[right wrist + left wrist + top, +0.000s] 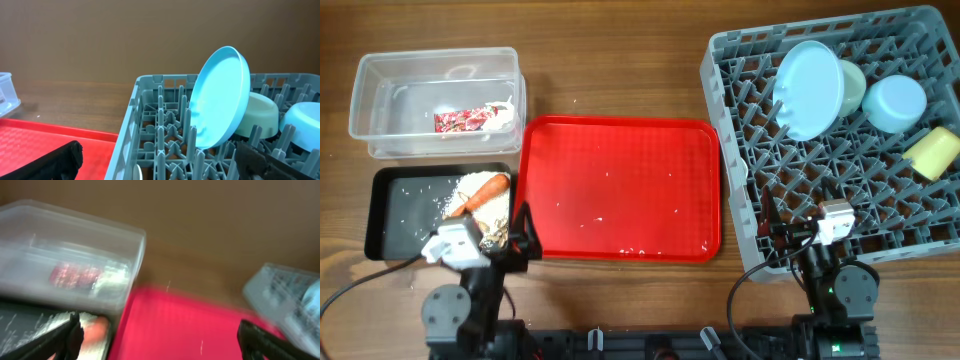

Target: Sort waste into correct bins and load items into the dishwasher rack

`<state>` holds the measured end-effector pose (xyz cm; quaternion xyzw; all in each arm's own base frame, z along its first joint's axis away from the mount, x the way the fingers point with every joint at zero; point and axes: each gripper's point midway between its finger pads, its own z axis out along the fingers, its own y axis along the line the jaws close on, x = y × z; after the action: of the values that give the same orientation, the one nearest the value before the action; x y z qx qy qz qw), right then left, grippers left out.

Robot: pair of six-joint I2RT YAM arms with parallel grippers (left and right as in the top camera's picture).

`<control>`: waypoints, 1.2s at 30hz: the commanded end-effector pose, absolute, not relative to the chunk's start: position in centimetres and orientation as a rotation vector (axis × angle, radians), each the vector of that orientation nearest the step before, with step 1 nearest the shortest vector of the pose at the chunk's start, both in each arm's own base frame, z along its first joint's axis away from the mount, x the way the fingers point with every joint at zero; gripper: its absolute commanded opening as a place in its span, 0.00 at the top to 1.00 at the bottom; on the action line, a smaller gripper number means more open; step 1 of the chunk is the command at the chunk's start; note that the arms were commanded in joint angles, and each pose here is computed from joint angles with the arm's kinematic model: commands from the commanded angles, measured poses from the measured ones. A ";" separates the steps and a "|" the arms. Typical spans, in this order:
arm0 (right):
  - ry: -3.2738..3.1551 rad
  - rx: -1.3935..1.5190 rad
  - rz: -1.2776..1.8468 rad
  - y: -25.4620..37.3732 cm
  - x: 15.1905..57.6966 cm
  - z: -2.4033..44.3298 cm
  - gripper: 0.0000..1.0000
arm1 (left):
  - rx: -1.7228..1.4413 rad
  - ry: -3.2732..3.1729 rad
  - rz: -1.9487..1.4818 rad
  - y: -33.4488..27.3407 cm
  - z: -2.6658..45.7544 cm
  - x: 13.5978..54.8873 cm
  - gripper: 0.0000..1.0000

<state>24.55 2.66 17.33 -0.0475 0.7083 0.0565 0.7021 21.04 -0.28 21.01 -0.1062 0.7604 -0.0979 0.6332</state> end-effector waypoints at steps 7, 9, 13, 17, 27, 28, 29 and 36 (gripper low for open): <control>1.561 -0.108 0.109 2.5 24.5 17.7 0.00 | 0.049 1.486 -0.179 -2.5 19.6 24.4 0.00; 1.561 -0.109 0.109 2.6 24.5 17.7 0.00 | 0.033 1.634 -0.183 -2.4 16.0 24.5 0.00; 1.561 -0.109 0.109 2.6 24.5 17.7 0.00 | 0.021 1.636 -0.207 -2.5 16.0 24.4 0.00; 1.561 -0.109 0.109 2.6 24.5 17.7 0.00 | 0.021 1.636 -0.207 -2.5 16.0 24.4 0.00; 1.561 -0.109 0.109 2.6 24.5 17.7 0.00 | 0.021 1.637 -0.207 -2.5 16.0 24.4 0.00; 1.561 -0.109 0.109 2.5 24.5 17.7 0.00 | 0.021 1.637 -0.207 -2.5 16.0 24.4 0.00; 1.560 -0.109 0.109 2.6 24.5 17.7 0.00 | 0.021 1.637 -0.207 -2.5 16.0 24.4 0.00; 1.561 -0.109 0.109 2.6 24.5 17.7 0.00 | 0.021 1.637 -0.207 -2.5 16.0 24.4 0.00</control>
<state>24.54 2.66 17.37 -0.0475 0.7076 0.0565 0.7028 24.51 -2.40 16.04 0.0015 0.7288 -0.0920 0.6786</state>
